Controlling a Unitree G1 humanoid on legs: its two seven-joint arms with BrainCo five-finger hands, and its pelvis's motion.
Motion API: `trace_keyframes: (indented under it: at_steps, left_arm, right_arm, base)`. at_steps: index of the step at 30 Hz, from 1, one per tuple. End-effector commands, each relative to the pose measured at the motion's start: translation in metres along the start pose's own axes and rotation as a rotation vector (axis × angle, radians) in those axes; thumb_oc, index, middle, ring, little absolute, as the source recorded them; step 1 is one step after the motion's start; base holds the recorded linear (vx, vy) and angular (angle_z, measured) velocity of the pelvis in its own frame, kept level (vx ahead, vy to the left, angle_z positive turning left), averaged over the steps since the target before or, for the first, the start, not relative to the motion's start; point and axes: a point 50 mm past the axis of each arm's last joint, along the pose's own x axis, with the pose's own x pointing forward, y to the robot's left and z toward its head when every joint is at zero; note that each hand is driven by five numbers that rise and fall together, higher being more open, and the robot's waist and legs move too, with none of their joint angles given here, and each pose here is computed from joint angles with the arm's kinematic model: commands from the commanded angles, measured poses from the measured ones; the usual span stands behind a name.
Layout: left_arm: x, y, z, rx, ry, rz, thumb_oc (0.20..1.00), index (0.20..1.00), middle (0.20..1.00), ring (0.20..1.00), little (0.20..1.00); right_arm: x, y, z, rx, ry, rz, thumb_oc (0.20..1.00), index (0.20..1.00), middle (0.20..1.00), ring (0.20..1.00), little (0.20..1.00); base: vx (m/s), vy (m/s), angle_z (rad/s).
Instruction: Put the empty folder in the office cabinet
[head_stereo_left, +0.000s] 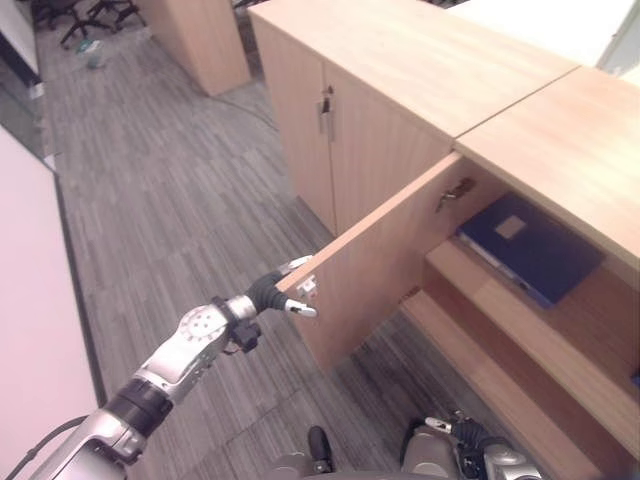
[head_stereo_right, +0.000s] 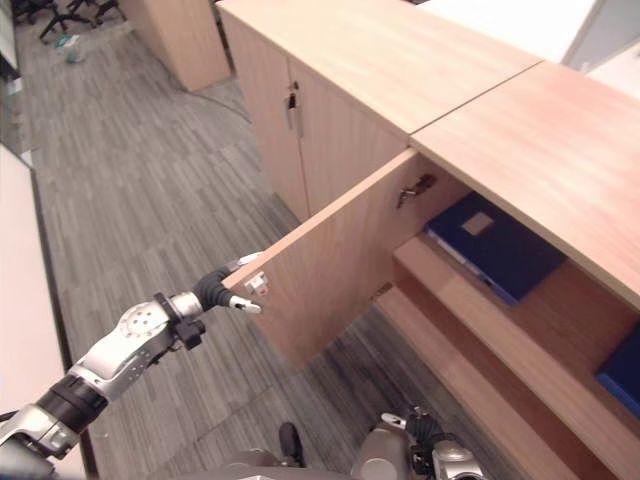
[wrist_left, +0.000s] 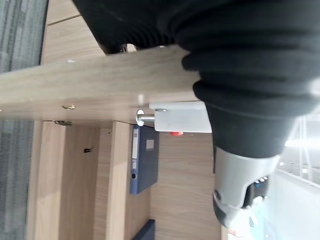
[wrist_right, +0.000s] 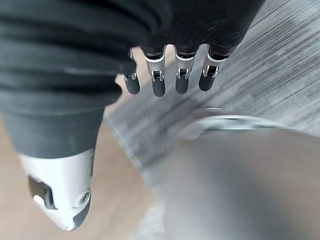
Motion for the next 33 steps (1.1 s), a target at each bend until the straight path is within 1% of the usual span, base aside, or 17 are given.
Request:
trace_keyframes:
  at_steps: [1, 2, 9, 12, 18, 21, 24, 30, 33]
  left_arm:
    - [0.034, -0.039, 0.032, -0.036, -0.185, -0.184, 1.0, 1.0, 1.0, 1.0, 1.0]
    - [0.032, -0.04, 0.029, -0.055, -0.189, -0.164, 1.0, 1.0, 1.0, 1.0, 1.0]
    - [0.024, -0.04, 0.021, -0.133, -0.192, -0.113, 1.0, 1.0, 1.0, 1.0, 1.0]
    - [0.012, -0.042, 0.01, -0.172, -0.162, -0.107, 1.0, 1.0, 1.0, 1.0, 1.0]
    - [0.007, -0.05, -0.007, -0.248, -0.142, -0.059, 1.0, 1.0, 1.0, 1.0, 1.0]
    - [0.007, -0.055, -0.017, -0.306, -0.141, -0.007, 1.0, 1.0, 1.0, 1.0, 1.0]
    - [0.012, -0.063, -0.02, -0.337, -0.154, 0.031, 1.0, 1.0, 1.0, 1.0, 1.0]
    - [0.019, -0.063, -0.022, -0.342, -0.157, 0.077, 1.0, 1.0, 1.0, 1.0, 1.0]
    - [0.019, -0.06, -0.027, -0.36, -0.159, 0.16, 1.0, 1.0, 1.0, 1.0, 1.0]
  right_arm:
    - [0.0, 0.005, -0.002, 0.039, 0.003, -0.004, 1.0, 1.0, 1.0, 1.0, 1.0]
    - [0.002, 0.007, 0.005, 0.058, -0.015, -0.003, 1.0, 1.0, 1.0, 1.0, 1.0]
    - [0.002, 0.011, 0.011, 0.084, -0.056, 0.011, 1.0, 1.0, 1.0, 1.0, 1.0]
    - [0.001, 0.002, 0.013, 0.075, -0.07, -0.004, 1.0, 1.0, 1.0, 1.0, 1.0]
    - [-0.001, -0.013, 0.016, 0.076, -0.079, -0.043, 1.0, 1.0, 1.0, 1.0, 1.0]
    - [-0.001, -0.017, 0.018, 0.068, -0.086, -0.057, 1.0, 1.0, 1.0, 1.0, 1.0]
    - [0.0, -0.012, 0.018, 0.07, -0.08, -0.053, 1.0, 1.0, 1.0, 1.0, 1.0]
    - [0.001, -0.001, 0.016, 0.068, -0.077, -0.022, 1.0, 1.0, 1.0, 1.0, 1.0]
    - [0.001, 0.006, 0.015, 0.026, -0.077, 0.004, 1.0, 1.0, 1.0, 1.0, 1.0]
  base:
    - [-0.01, -0.046, -0.47]
    - [0.01, -0.045, -0.55]
    - [-0.03, -0.146, -0.52]
    - [-0.05, -0.132, -0.31]
    - [-0.07, -0.101, -0.3]
    - [-0.08, -0.067, -0.22]
    - [-0.07, -0.127, -0.39]
    - [-0.01, -0.125, -0.36]
    - [0.05, -0.132, -1.21]
